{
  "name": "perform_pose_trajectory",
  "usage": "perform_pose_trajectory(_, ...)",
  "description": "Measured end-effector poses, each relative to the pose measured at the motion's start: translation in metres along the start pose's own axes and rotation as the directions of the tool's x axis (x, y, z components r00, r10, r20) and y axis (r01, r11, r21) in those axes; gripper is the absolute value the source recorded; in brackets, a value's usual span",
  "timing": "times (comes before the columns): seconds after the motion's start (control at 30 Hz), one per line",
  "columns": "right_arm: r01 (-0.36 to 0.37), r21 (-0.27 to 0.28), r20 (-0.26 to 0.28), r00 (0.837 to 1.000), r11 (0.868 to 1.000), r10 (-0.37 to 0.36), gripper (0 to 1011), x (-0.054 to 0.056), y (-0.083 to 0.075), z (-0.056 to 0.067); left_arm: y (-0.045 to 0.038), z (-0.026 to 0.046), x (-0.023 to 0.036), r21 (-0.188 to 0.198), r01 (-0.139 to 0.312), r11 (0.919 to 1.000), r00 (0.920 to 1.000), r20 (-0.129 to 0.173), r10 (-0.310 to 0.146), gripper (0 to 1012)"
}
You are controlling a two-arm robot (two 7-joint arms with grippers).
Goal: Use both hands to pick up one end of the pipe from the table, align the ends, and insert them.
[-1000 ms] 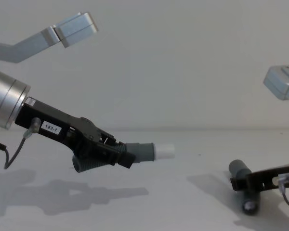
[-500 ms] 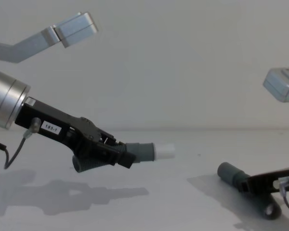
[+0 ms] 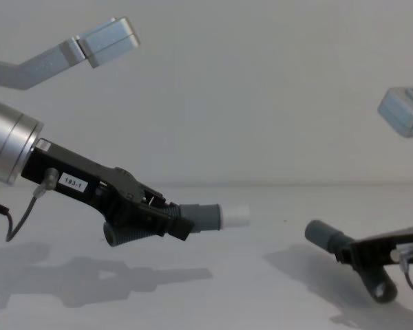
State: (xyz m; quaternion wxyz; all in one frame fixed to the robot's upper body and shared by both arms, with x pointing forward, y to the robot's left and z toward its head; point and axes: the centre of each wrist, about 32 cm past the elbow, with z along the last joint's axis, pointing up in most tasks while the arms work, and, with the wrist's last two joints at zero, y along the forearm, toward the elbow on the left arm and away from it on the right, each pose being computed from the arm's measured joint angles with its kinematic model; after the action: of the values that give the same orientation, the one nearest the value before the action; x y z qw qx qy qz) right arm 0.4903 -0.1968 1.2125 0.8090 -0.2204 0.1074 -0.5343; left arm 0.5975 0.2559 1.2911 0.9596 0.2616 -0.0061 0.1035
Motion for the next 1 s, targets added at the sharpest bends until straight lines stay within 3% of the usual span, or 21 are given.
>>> perform_pose_trajectory(0.37,-0.051,0.126,0.065,0.997,0.991,0.043,204,0.013,-0.001,0.001,0.0,0.0,0.0,0.0,0.0,1.0,1.0,0.0,0.0,327)
perform_pose_trajectory(0.6,-0.104,0.212,0.133,0.988,0.972,0.077,202,0.027,-0.002,0.002,0.0,0.0,0.0,0.0,0.0,1.0,1.0,0.0,0.0,327)
perform_pose_trajectory(0.67,-0.138,0.25,0.17,0.981,0.958,0.097,201,0.033,-0.003,0.002,0.0,0.0,0.0,0.0,0.0,1.0,1.0,0.0,0.0,327)
perform_pose_trajectory(0.73,-0.146,0.256,0.18,0.978,0.956,0.101,201,0.035,-0.003,0.002,0.0,0.0,0.0,0.0,0.0,1.0,1.0,0.0,0.0,327)
perform_pose_trajectory(1.0,-0.249,0.328,0.294,0.943,0.911,0.152,201,0.055,-0.003,0.005,0.0,0.0,0.0,0.0,0.0,1.0,1.0,0.0,0.0,327)
